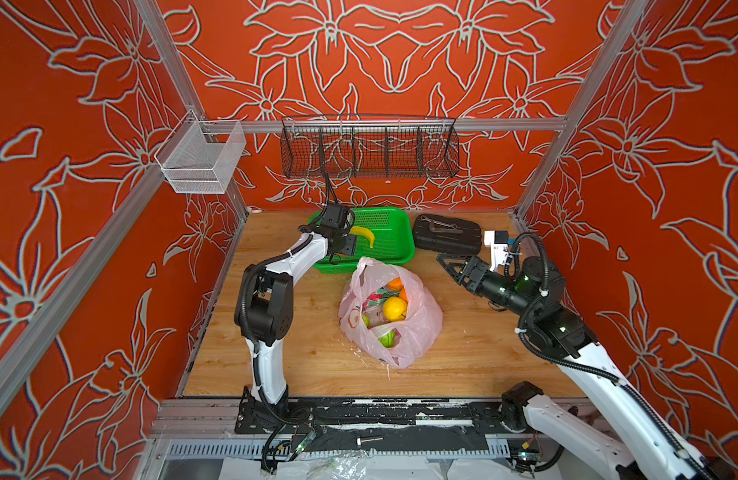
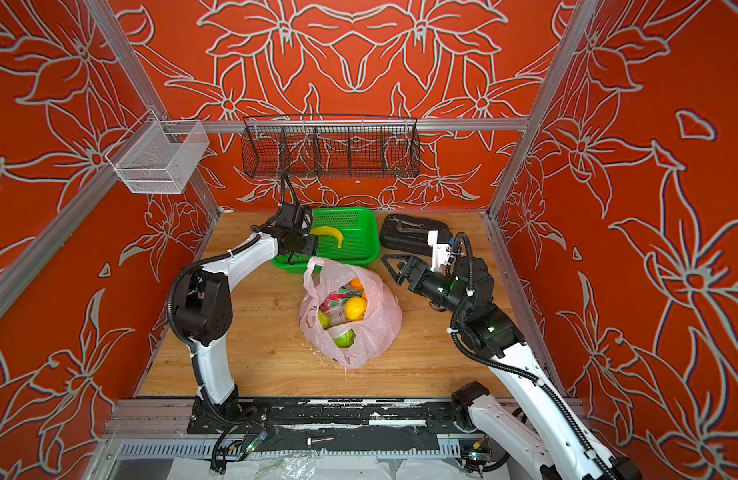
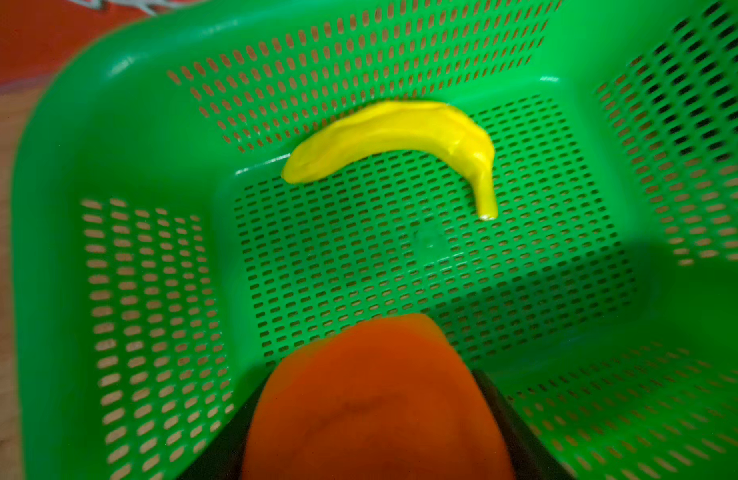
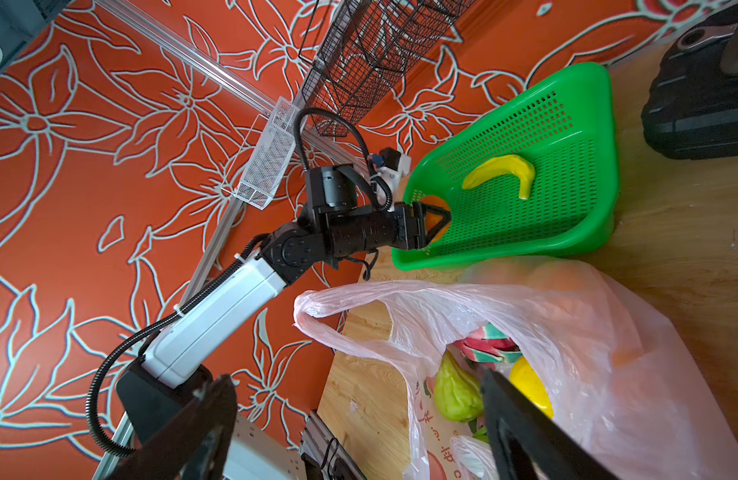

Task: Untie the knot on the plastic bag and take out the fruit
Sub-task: 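Carry the orange with the left gripper into the green basket and release it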

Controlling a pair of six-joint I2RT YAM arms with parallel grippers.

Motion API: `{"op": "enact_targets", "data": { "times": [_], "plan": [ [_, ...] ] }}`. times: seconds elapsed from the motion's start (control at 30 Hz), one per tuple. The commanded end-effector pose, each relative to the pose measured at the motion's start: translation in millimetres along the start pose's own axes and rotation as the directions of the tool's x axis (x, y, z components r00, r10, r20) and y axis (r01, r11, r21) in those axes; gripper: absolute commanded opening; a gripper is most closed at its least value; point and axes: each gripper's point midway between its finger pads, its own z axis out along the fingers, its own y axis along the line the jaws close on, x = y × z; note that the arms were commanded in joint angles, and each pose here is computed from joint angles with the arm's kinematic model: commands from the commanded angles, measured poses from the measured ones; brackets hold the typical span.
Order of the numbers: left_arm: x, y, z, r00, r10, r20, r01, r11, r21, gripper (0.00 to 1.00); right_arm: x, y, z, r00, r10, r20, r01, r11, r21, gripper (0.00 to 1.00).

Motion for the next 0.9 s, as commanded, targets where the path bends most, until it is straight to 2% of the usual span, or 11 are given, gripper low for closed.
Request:
{"op": "enact_targets", "data": {
  "times": [0.0, 0.1, 0.33, 0.6, 0.87],
  "plan": [
    [14.1, 7.6, 14.0, 0.996, 0.012, -0.083, -0.013, 1.000, -0.008, 0.41, 1.2, -5.4, -2.8, 1.000, 0.002, 0.014, -0.002, 1.000, 0.018, 0.93],
    [28.0, 15.1, 29.1, 0.986, 0.018, -0.165, -0.022, 1.000, -0.022, 0.41, 1.3, -6.0, -3.0, 1.000, 0.001, 0.015, -0.002, 1.000, 0.020, 0.93],
    [36.5, 22.7, 48.2, 0.966, 0.036, -0.254, -0.046, 0.998, -0.033, 0.43, 1.7, -4.9, -4.3, 1.000, 0.002, 0.014, -0.002, 1.000, 0.017, 0.93],
    [38.9, 22.2, 52.6, 0.958, 0.022, -0.285, -0.026, 1.000, -0.011, 0.65, 0.9, -3.4, -9.0, 1.000, -0.001, 0.027, 0.000, 1.000, 0.016, 0.93],
    [18.9, 20.8, 32.2, 0.977, 0.016, -0.214, -0.015, 1.000, 0.004, 0.85, 1.0, -4.6, -9.9, 1.000, -0.006, 0.024, 0.006, 1.000, 0.028, 0.93]
  ]
}}
